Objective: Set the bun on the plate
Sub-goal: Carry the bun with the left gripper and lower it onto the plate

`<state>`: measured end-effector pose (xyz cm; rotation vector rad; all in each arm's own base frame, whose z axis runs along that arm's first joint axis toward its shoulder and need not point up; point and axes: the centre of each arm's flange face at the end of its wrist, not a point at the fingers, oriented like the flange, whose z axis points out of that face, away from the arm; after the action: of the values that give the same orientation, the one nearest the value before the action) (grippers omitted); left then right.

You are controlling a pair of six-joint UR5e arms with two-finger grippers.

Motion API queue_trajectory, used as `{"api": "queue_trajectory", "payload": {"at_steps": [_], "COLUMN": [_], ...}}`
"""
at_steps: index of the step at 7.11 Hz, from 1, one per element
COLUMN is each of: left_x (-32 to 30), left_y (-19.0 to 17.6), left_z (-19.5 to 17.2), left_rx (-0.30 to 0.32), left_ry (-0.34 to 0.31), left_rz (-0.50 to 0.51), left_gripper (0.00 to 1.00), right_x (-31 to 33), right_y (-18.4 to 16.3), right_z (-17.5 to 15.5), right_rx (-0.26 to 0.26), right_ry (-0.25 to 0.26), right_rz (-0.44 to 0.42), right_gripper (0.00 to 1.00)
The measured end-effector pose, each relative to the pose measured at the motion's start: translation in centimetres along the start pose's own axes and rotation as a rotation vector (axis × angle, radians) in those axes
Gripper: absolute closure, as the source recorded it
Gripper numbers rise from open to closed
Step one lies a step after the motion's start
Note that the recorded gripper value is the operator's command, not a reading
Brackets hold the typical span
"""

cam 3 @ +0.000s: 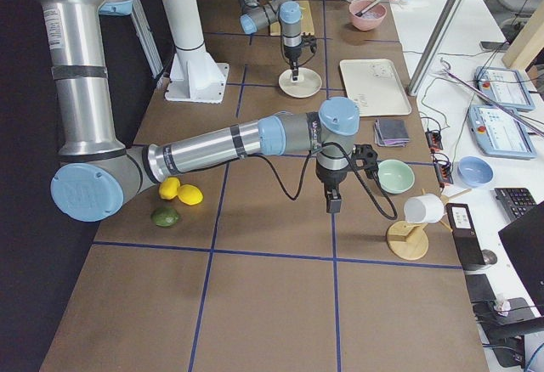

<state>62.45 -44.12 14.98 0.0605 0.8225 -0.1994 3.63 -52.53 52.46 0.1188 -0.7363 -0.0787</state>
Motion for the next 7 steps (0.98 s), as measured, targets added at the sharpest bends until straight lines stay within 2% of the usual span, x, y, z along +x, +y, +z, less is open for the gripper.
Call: {"api": "queue_trajectory", "payload": {"at_steps": [1, 2, 3, 4, 6, 7], "left_x": [0.1, 0.1, 0.1, 0.2, 0.1, 0.1], "left_y": [-0.2, -0.5, -0.6, -0.7, -0.7, -0.8], "left_z": [0.6, 1.7, 2.4, 2.7, 2.7, 2.4], "left_rx": [0.006, 0.016, 0.021, 0.023, 0.024, 0.026], "left_ry": [0.004, 0.009, 0.015, 0.019, 0.02, 0.022], "left_rz": [0.001, 0.002, 0.005, 0.01, 0.014, 0.014], "left_gripper": [0.58, 0.51, 0.26, 0.13, 0.01, 0.01], "right_x": [0.0, 0.1, 0.0, 0.0, -0.1, -0.1], "right_y": [0.0, 0.0, 0.0, -0.1, -0.1, -0.2], "right_z": [0.0, 0.0, -0.1, -0.1, -0.1, -0.2], "right_rx": [0.0, 0.0, 0.001, 0.002, 0.003, 0.004], "right_ry": [0.0, 0.0, 0.0, 0.0, 0.0, 0.0], "right_rz": [0.0, 0.001, 0.0, -0.001, -0.001, -0.001], "right_gripper": [0.0, 0.0, 0.0, 0.0, 0.0, 0.0]}}
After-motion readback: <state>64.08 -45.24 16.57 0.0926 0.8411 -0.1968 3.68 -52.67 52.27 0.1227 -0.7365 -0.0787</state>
